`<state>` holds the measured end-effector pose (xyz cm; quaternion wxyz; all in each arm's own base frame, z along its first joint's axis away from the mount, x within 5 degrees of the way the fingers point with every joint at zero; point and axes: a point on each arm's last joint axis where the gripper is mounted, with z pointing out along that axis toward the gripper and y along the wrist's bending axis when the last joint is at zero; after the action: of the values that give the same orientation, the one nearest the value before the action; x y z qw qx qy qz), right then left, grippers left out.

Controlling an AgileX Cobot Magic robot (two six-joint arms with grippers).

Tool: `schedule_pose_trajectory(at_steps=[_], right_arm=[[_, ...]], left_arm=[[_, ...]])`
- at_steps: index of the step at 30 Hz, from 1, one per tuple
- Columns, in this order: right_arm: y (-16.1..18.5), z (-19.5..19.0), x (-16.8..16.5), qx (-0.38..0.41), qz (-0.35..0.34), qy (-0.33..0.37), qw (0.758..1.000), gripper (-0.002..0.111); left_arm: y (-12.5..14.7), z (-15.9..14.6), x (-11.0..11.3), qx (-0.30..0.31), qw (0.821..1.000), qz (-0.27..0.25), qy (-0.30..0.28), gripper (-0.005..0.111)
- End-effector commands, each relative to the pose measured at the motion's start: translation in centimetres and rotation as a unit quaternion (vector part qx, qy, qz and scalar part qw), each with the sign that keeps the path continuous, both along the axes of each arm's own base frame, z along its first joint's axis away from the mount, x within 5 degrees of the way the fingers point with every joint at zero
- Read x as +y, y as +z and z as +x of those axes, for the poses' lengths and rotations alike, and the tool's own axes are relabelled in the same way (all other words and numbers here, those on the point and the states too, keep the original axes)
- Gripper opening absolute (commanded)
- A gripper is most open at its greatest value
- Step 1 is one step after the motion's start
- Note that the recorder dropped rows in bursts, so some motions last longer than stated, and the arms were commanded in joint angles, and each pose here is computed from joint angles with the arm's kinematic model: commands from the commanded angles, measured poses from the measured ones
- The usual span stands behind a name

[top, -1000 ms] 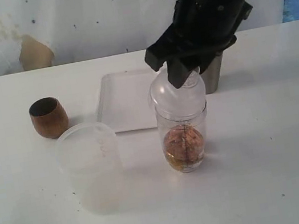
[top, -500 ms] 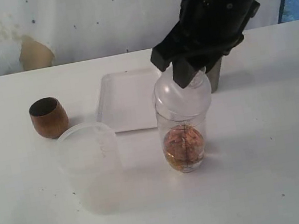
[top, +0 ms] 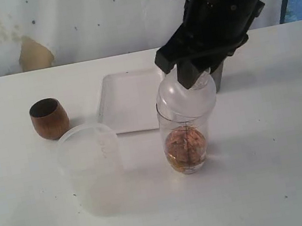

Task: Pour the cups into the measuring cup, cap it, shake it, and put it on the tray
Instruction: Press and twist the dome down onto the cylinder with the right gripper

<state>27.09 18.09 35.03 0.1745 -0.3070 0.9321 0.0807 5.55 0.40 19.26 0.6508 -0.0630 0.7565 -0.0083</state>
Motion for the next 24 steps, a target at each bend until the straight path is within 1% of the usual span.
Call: schedule_pose_trajectory(at_steps=[1, 9, 24], right_arm=[[-0.45, 0.17, 0.16, 0.007, -0.002, -0.001, 1.0, 0.0], [-1.12, 0.53, 0.42, 0.016, -0.006, -0.001, 1.0, 0.0], [-0.9, 0.97, 0.73, -0.009, 0.013, -0.004, 1.0, 0.0]], left_arm=[[-0.06, -0.02, -0.01, -0.004, 1.0, -0.002, 0.0, 0.0], [-0.06, -0.02, -0.01, -0.004, 1.0, -0.002, 0.0, 0.0], [-0.06, -0.02, -0.01, -0.004, 1.0, -0.002, 0.0, 0.0]])
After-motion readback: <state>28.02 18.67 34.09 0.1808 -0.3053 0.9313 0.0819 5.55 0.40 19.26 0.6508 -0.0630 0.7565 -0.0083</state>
